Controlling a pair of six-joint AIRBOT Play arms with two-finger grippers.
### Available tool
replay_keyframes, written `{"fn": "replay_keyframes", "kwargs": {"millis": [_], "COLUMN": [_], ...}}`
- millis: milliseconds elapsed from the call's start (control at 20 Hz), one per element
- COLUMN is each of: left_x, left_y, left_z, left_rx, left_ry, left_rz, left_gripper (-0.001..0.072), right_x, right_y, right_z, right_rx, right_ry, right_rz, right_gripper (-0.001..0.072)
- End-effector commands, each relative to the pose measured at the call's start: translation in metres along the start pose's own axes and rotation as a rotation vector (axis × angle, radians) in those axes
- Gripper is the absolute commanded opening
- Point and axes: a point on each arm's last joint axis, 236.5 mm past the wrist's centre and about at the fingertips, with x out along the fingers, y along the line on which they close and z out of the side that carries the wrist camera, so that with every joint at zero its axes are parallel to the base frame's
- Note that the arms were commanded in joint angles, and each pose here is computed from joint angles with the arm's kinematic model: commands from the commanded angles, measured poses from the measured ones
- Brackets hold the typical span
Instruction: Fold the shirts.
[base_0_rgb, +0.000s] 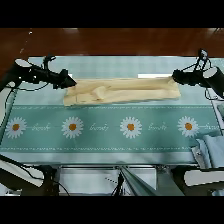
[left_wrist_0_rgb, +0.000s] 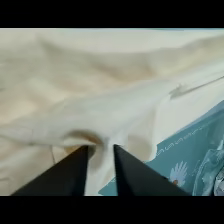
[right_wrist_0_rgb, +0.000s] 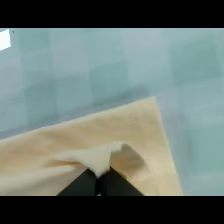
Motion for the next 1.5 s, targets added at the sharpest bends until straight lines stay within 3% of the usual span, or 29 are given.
{"fn": "replay_keyframes", "kwargs": {"millis": [0, 50, 150, 200, 300, 400, 550, 850, 900, 1000, 1050, 1150, 1200, 1250, 1450], "left_x": [0.009, 0.005, -0.005, -0.010, -0.018, -0.022, -0.027, -0.033, -0.032, -0.028, -0.027, -0.026, -0.024, -0.020, 0.032], "left_y": [0.008, 0.008, 0.004, 0.001, -0.008, -0.022, -0.047, -0.086, -0.091, -0.096, -0.099, -0.112, -0.125, -0.140, -0.188], "left_z": [-0.008, -0.012, -0.024, -0.030, -0.034, -0.033, -0.036, -0.035, -0.035, -0.036, -0.037, -0.038, -0.039, -0.040, -0.043], "left_rx": [-0.020, -0.025, -0.032, -0.030, -0.016, 0.020, 0.087, 0.172, 0.174, 0.175, 0.168, 0.162, 0.184, 0.216, 0.271], "left_ry": [0.057, 0.078, 0.127, 0.151, 0.164, 0.148, 0.136, 0.081, 0.080, 0.080, 0.083, 0.081, 0.079, 0.070, 0.006], "left_rz": [-0.015, -0.025, -0.050, -0.062, -0.072, -0.075, -0.079, -0.087, -0.099, -0.107, -0.112, -0.158, -0.198, -0.239, -0.246], "left_gripper": [0.0439, 0.0470, 0.0470, 0.0469, 0.0468, 0.0468, 0.0468, 0.0467, 0.0467, 0.0456, 0.0434, 0.0257, 0.0085, 0.0036, 0.0022], "right_x": [0.011, 0.003, -0.020, -0.032, -0.040, -0.028, -0.004, 0.038, 0.043, 0.041, 0.032, 0.001, -0.018, -0.040, -0.128], "right_y": [-0.010, -0.020, -0.052, -0.072, -0.095, -0.087, -0.053, 0.002, 0.009, 0.022, 0.031, 0.043, 0.049, 0.056, 0.068], "right_z": [-0.009, -0.010, -0.008, -0.007, -0.017, -0.033, -0.030, -0.031, -0.032, -0.035, -0.034, -0.023, -0.017, -0.012, -0.006], "right_rx": [-0.036, -0.103, -0.199, -0.174, -0.013, 0.166, 0.344, 0.497, 0.500, 0.481, 0.436, 0.338, 0.281, 0.218, 0.067], "right_ry": [0.024, 0.044, 0.078, 0.090, 0.122, 0.168, 0.153, 0.131, 0.131, 0.147, 0.156, 0.147, 0.141, 0.136, 0.124], "right_rz": [-0.026, -0.059, -0.175, -0.240, -0.265, -0.128, 0.112, 0.300, 0.306, 0.328, 0.359, 0.401, 0.407, 0.401, 0.300], "right_gripper": [0.0367, 0.0423, 0.0423, 0.0423, 0.0553, 0.0597, 0.0598, 0.0586, 0.0481, 0.0084, 0.0026, 0.0025, 0.0025, 0.0025, 0.0025]}}
